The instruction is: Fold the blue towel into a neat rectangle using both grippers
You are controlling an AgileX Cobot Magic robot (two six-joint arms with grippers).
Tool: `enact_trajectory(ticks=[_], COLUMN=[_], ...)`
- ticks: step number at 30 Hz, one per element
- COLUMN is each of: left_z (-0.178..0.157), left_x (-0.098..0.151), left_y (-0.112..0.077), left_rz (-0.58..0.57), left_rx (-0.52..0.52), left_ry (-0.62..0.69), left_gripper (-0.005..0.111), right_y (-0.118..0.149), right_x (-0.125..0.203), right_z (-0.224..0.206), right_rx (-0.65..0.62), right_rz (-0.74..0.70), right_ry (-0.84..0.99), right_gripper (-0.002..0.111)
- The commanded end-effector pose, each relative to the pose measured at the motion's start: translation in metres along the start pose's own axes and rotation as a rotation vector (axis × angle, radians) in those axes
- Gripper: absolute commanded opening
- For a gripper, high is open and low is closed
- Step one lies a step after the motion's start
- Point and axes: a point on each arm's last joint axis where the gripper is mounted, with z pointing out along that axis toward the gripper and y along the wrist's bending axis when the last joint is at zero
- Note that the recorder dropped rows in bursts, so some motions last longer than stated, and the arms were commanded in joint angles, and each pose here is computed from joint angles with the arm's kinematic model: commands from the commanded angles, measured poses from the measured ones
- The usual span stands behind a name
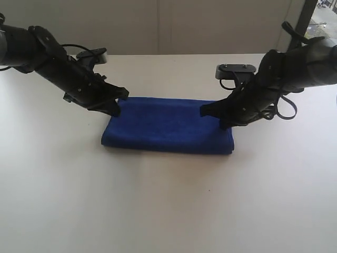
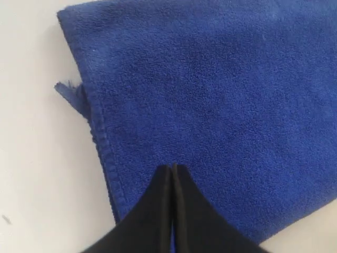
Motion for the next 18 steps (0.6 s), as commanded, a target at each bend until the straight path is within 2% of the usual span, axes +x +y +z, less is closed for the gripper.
enact_trajectory(ticks=[1, 18], left_z=[0.018, 0.03], left_x=[0.005, 0.021], left_y=[-0.002, 0.003], left_rz=[0.009, -0.034], left_rx=[0.013, 0.019], left_ry=[0.03, 0.111], left_gripper=[0.0, 0.0], right_y=[-0.004, -0.005], right_x=[-0.001, -0.003], right_z=[0.004, 0.005], right_rx=[0.01, 0.022], right_rz=[0.005, -0.014], right_ry=[-0.005, -0.028], right_gripper=[0.0, 0.0])
